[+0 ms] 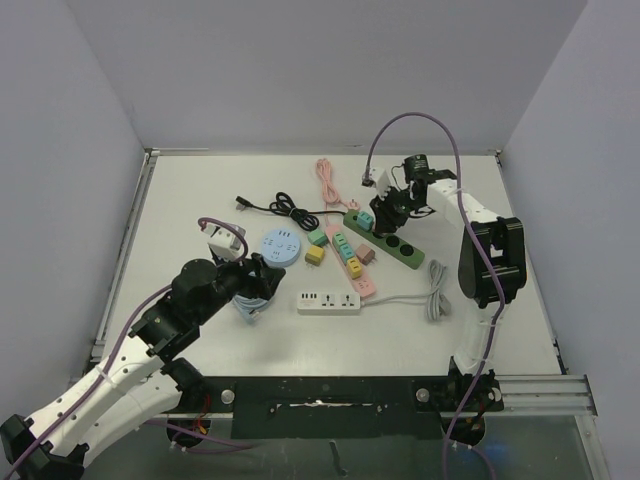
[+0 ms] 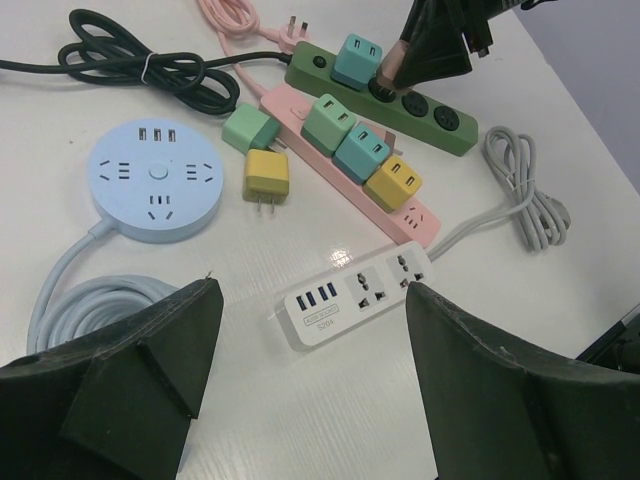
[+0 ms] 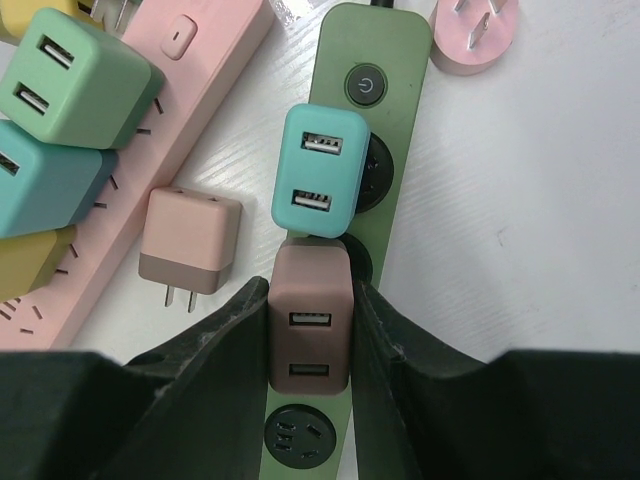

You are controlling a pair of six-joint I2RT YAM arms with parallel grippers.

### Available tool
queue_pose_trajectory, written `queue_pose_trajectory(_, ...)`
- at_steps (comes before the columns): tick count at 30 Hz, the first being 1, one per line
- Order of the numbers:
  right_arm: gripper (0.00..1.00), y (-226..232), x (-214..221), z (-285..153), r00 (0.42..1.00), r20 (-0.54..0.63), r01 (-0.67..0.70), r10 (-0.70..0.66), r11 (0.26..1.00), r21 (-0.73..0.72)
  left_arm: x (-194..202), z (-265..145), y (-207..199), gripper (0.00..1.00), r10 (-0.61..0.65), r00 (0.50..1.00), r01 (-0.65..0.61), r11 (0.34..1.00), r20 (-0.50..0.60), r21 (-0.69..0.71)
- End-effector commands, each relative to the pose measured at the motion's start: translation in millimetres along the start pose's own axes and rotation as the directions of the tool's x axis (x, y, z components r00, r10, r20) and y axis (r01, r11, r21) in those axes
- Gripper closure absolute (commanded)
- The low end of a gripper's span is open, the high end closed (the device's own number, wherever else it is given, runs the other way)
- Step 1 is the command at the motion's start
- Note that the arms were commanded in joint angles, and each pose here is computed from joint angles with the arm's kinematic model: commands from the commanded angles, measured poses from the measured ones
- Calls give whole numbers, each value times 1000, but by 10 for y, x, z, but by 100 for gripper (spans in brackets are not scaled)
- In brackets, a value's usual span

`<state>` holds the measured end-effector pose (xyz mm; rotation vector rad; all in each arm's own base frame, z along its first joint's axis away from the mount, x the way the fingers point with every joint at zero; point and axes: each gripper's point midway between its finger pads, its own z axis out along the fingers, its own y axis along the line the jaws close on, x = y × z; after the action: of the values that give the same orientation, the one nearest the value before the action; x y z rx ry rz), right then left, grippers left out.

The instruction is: Insert the plug

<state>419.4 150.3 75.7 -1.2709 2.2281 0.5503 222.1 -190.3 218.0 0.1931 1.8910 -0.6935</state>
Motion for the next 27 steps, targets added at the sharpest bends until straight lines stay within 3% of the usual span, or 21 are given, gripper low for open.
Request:
queue_pose_trajectory(1,100,20,35,-30,999,-43,-14,14,1000,6,-135,23,-96,27,6,999,-9,999,53,41)
queue_pose_trajectory(16,100,-305,533,246,973,-229,15,36,976,216,-117,30,-85,27,7,999,-9,999,50,38)
queue_pose_trajectory(20,99,-206,725,326,957,-290,80,-20,977,196,-113,32,-86,27,6,999,-8,999,47,39)
queue_pose_trajectory(27,99,-123,930,409,946,-323,76,-11,979,188,-104,38,-88,27,8,999,-10,999,46,41)
